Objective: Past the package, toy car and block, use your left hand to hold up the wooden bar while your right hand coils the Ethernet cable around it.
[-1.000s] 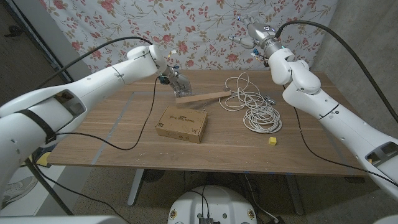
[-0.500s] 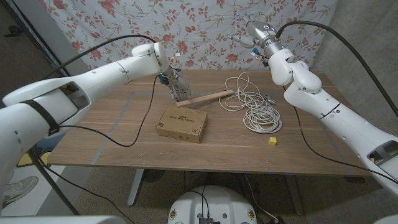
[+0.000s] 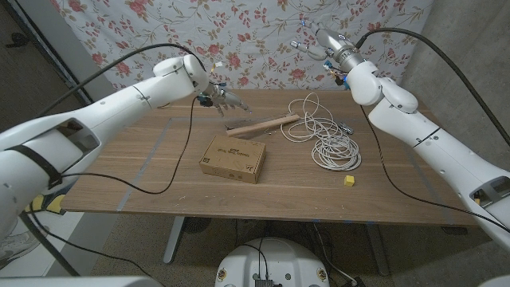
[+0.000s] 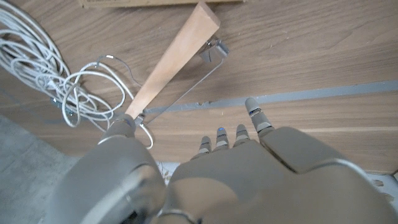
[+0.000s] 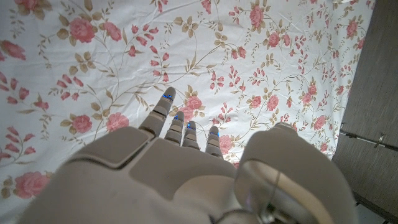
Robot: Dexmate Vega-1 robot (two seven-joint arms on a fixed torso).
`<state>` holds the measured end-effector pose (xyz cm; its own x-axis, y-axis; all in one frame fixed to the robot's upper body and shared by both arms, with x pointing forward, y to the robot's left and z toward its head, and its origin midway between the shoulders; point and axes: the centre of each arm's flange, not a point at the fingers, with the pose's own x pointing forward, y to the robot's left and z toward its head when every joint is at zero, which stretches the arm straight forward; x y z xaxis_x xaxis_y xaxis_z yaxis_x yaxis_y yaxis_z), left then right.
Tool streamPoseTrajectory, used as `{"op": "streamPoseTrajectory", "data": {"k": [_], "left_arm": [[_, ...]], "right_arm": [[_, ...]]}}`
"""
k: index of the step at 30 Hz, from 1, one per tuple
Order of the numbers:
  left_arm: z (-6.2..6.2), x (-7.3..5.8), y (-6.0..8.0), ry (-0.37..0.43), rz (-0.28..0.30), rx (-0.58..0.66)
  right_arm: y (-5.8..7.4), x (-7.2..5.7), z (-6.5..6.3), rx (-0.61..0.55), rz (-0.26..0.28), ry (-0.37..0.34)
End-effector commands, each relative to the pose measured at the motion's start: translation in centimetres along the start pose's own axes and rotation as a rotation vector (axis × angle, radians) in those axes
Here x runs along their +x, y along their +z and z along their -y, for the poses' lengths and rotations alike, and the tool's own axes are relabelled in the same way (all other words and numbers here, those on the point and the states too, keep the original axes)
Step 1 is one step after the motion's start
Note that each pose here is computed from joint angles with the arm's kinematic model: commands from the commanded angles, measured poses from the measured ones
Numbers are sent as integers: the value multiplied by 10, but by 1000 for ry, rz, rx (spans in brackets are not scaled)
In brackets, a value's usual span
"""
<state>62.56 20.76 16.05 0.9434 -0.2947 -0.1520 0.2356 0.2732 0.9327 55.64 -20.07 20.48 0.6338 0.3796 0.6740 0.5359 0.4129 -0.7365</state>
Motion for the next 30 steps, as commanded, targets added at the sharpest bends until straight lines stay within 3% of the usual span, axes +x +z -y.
{"op": "streamPoseTrajectory", "data": {"k": [1,6,14,19,23,25,27,30], "left_arm": [[-1,-58,-26,490,324,-324],[7,-68,-34,580,453,-399],[18,-68,-47,587,631,-540],[22,-68,-51,604,686,-575],[26,-68,-53,596,731,-617],[30,-66,-54,598,776,-679],[32,-62,-56,601,791,-707],[34,-54,-61,599,798,-754]], "right_arm": [[-32,8,-8,526,100,134],[-44,11,-22,729,143,170],[-65,10,-51,1045,145,181],[-71,9,-56,1137,161,160],[-77,9,-60,1209,159,117],[-83,6,-65,1253,105,54],[-86,4,-71,1275,87,12],[-85,5,-84,1307,108,-43]]}}
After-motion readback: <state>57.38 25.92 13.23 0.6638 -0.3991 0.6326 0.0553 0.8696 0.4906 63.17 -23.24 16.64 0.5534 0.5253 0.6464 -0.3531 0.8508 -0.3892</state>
